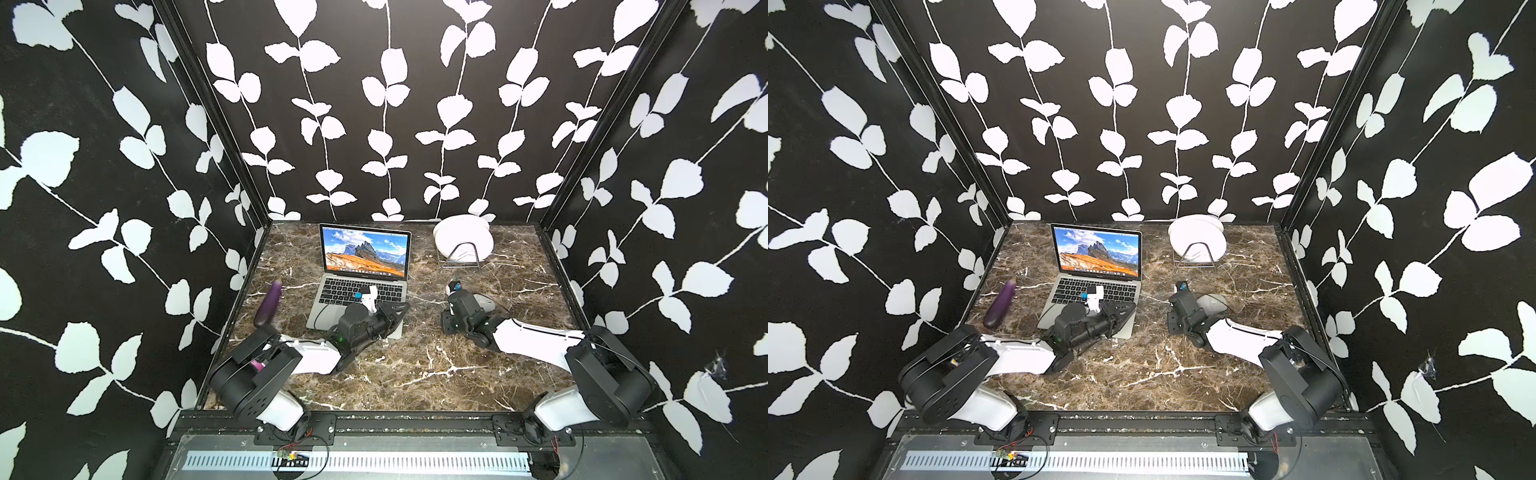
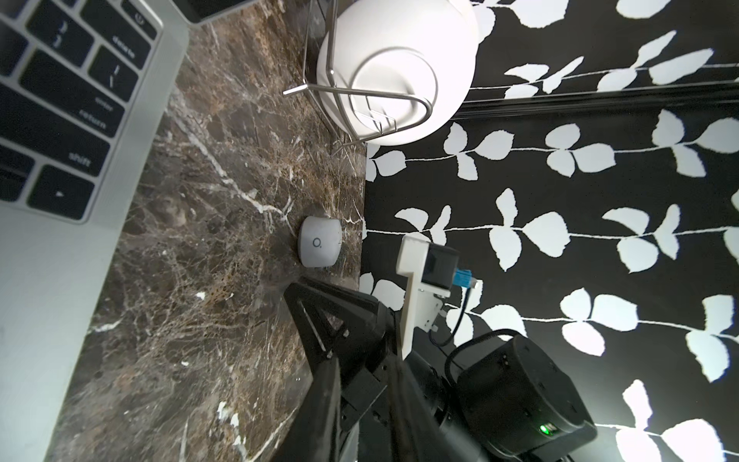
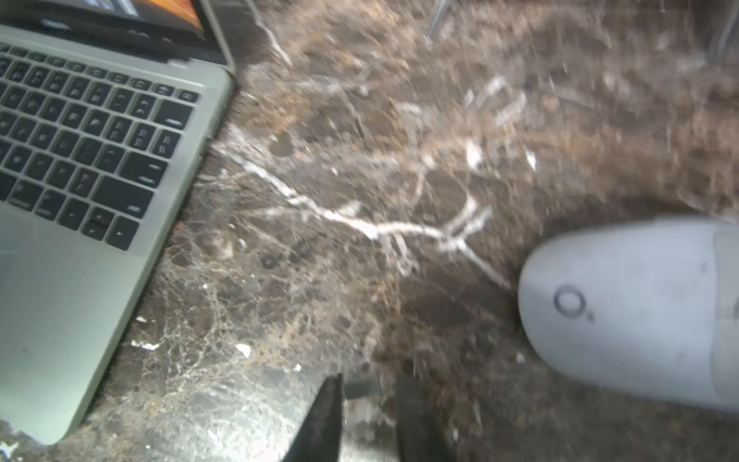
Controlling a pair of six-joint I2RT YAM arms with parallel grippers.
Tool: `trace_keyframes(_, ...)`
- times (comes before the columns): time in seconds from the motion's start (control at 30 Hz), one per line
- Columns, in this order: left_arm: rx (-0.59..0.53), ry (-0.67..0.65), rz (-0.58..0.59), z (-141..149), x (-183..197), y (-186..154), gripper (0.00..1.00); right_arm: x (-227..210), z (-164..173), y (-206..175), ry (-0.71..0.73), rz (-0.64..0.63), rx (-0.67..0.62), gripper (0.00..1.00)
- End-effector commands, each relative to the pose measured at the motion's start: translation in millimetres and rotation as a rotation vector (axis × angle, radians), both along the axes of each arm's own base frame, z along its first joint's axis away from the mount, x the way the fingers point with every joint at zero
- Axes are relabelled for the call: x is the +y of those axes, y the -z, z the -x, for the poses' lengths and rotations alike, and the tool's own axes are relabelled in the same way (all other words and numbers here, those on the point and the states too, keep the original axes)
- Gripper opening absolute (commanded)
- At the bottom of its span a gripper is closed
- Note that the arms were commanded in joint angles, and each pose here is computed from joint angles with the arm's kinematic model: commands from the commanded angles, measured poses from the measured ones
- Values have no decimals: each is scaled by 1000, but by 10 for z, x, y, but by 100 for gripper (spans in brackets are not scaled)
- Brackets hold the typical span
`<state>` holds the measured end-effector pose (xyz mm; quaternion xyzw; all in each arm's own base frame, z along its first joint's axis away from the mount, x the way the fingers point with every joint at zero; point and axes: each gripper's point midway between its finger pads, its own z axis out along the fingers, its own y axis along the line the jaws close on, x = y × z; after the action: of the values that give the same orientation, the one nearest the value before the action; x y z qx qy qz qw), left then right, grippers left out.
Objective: Insert the wireless mouse receiver into the laptop
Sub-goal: Place the USB plug at the center of the board.
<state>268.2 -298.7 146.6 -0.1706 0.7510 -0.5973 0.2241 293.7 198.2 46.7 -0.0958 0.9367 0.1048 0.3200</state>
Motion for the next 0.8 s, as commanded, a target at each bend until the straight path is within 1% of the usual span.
trace_keyframes(0.0,-44,28,-131,24,54,29,24,-118,184,-38,15,13,18,44)
trace_keyframes(0.13,-94,39,-219,30,99,-72,24,-190,350,-164,31,-3,38,53)
trace_keyframes(0.23,-114,44,-270,31,130,-116,24,-180,341,-303,40,9,67,56)
trace_keyframes(0.3,-128,46,-278,26,129,-159,24,-115,336,-284,6,42,135,57)
trace_keyframes(0.37,-147,69,-296,29,101,-189,24,-21,320,-198,-39,57,220,55)
trace_keyframes(0.43,-164,112,-383,36,90,-158,23,29,291,-135,-76,68,275,54)
trace_keyframes(0.47,-132,146,-483,84,139,-25,22,2,283,-93,-71,90,310,53)
trace_keyframes(0.5,-126,165,-560,101,176,16,21,-3,266,-82,-67,94,331,52)
trace_keyframes(0.53,-139,183,-614,121,197,30,20,-1,243,-84,-65,89,342,51)
trace_keyframes(0.57,-150,197,-642,151,206,40,20,16,201,-106,-60,79,337,51)
trace_keyframes(0.63,-174,206,-655,185,207,31,21,0,120,-125,-39,84,338,52)
trace_keyframes(0.73,-177,212,-655,209,212,59,21,-20,69,-14,-34,127,389,53)
trace_keyframes(0.77,-173,216,-652,217,208,75,21,22,42,5,-45,122,401,54)
